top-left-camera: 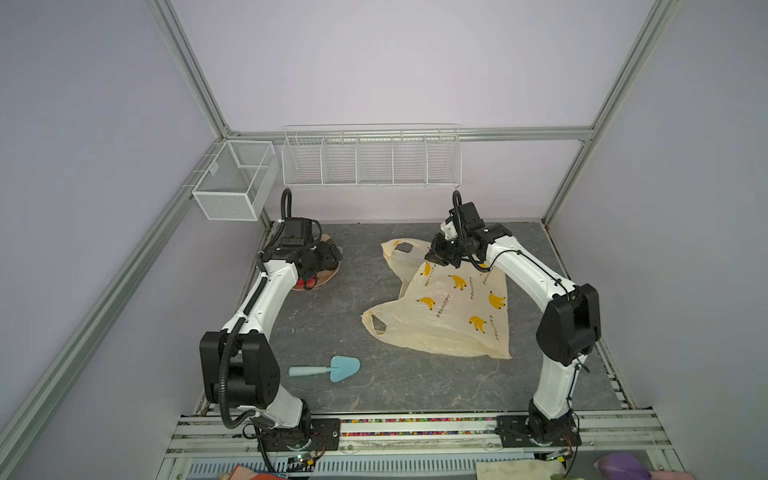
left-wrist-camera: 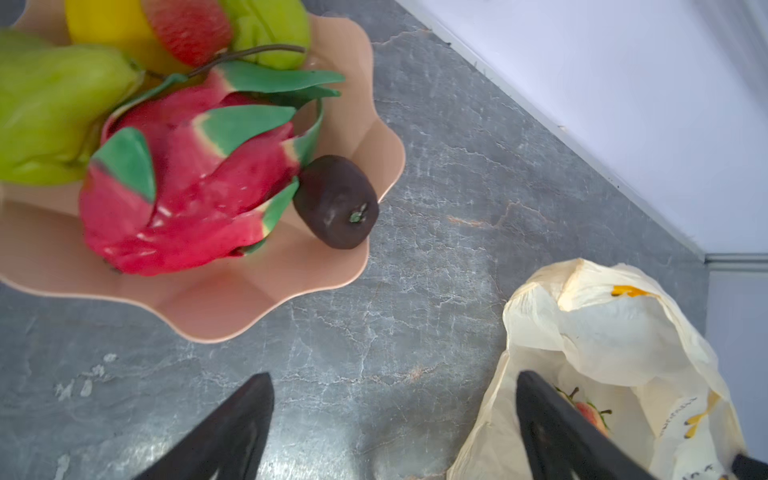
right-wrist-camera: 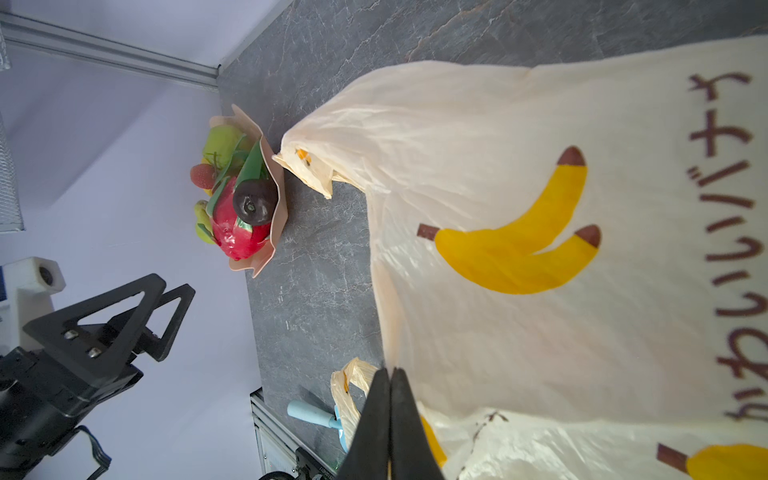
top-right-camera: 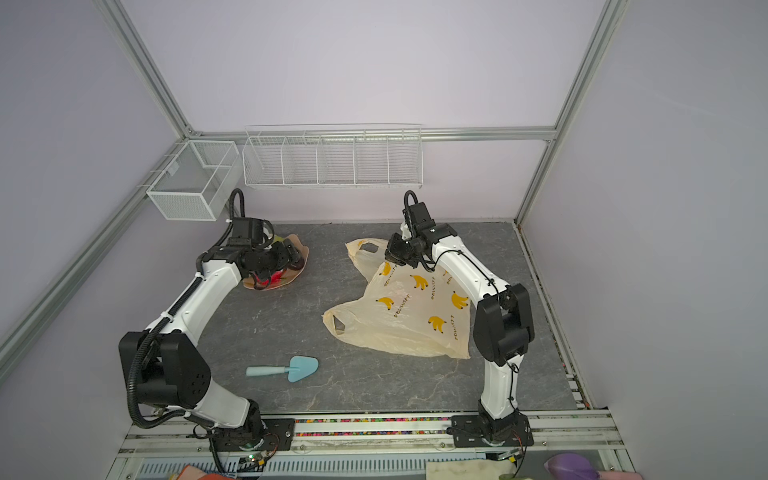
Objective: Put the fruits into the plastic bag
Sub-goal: 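Move the empty left gripper back to the fruit bowl, then grasp the dark purple plum beside the dragon fruit with the left gripper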
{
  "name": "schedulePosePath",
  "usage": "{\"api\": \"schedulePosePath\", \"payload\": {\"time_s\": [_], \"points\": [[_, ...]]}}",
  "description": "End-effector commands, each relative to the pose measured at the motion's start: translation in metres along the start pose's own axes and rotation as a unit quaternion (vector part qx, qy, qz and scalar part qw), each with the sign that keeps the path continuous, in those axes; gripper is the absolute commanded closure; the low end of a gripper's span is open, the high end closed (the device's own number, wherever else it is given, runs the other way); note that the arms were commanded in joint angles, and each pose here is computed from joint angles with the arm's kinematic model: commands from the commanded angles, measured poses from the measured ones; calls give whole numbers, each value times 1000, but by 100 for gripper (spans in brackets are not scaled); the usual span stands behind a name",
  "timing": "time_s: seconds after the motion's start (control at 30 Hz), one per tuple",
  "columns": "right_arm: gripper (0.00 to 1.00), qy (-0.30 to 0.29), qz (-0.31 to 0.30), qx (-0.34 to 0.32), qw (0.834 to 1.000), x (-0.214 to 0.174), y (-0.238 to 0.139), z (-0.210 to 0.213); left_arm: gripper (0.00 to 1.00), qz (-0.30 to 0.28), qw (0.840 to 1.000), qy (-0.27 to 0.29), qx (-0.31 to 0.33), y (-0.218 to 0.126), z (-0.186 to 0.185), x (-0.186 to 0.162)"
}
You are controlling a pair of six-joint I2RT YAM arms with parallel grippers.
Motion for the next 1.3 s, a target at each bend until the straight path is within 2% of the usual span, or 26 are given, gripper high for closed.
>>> {"api": "schedulePosePath", "payload": {"time_s": [0.0, 0.27, 0.63, 1.27], "points": [[93, -6, -3, 6, 1000, 4, -3, 3, 10, 17, 997, -77, -8, 5, 6, 3], [93, -6, -7, 4, 1000, 5, -5, 3, 12, 15, 986, -167, -7, 36, 10, 15], [93, -10, -15, -1, 1000, 6, -8, 2, 15, 3, 970, -243, 6, 81, 18, 27], [94, -11, -21, -3, 1000, 12, -7, 2, 19, 18, 959, -277, 49, 126, 34, 32]]}}
Point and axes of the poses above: each gripper's point midway between its finger pads, its own y axis out along the fingers, its own z axis along the line the jaws close on, x = y × z, the point moved 4 cm from there along -y, back along the fingers, and after that the axes turned 2 degrees about y, right-handed, at the moved point
